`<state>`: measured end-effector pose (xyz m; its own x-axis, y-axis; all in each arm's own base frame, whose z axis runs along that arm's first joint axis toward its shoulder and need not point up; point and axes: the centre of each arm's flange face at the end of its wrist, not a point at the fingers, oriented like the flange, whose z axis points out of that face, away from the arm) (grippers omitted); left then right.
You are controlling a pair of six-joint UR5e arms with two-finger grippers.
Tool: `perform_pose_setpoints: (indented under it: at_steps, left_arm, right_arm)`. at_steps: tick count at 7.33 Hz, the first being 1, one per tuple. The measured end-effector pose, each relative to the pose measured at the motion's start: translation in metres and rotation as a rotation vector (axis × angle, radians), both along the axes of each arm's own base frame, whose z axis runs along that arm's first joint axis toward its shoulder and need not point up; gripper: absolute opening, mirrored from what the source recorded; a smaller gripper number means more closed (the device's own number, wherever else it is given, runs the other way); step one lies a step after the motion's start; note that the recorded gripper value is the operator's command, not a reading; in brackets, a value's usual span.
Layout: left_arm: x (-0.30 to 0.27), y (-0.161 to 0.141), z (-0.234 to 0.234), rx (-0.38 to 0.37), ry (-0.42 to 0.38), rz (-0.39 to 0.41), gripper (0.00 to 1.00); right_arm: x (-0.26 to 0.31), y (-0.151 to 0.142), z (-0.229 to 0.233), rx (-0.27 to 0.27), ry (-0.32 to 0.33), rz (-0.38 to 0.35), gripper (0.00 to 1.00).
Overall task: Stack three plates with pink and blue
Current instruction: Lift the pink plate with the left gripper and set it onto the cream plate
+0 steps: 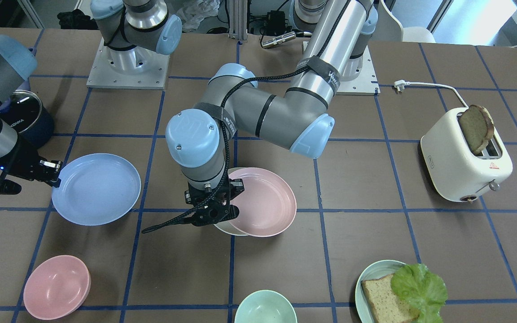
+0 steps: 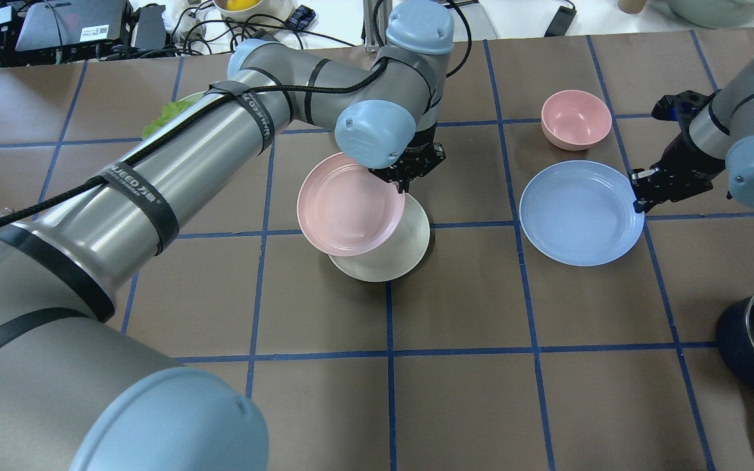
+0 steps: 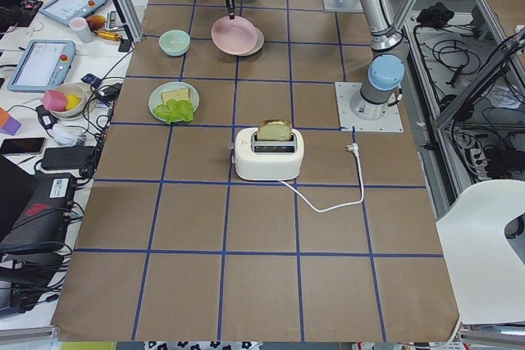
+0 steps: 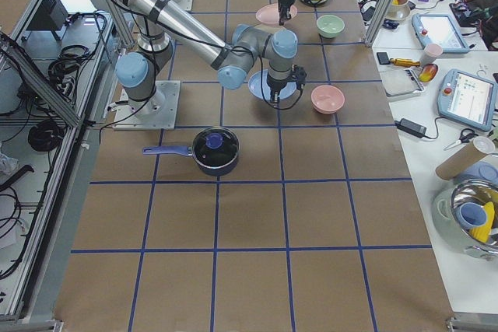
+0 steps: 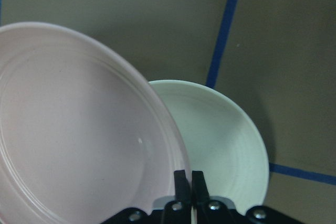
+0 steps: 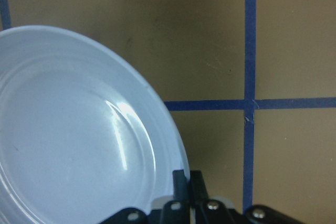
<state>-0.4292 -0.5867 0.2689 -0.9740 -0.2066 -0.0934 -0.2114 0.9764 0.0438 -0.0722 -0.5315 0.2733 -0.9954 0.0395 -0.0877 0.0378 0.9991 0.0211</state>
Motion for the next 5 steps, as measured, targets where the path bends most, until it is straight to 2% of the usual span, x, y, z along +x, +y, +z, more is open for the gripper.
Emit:
perform_pose_setpoints:
  at_steps: [1,2,3,5]
  left_arm:
    - [-0.009,0.002,-0.012,0.013,-0.006,-0.004,0.03]
    - [-0.014,0.004,-0.021,0.025,-0.012,-0.010,0.34]
    - [-0.017,0.006,-0.027,0.034,-0.015,-0.014,0.99]
    - [-0.024,0.008,-0.029,0.042,0.009,-0.016,1.00]
  right_arm:
    - [0.000,-0.001,0.000,0.000,0.001,-0.003,0.00]
    - [0.000,-0.001,0.001,0.006,-0.001,-0.007,0.00]
    - [0.001,0.000,0.004,0.012,-0.001,-0.013,0.00]
    - [0.012,-0.002,0.015,0.012,0.007,-0.016,0.00]
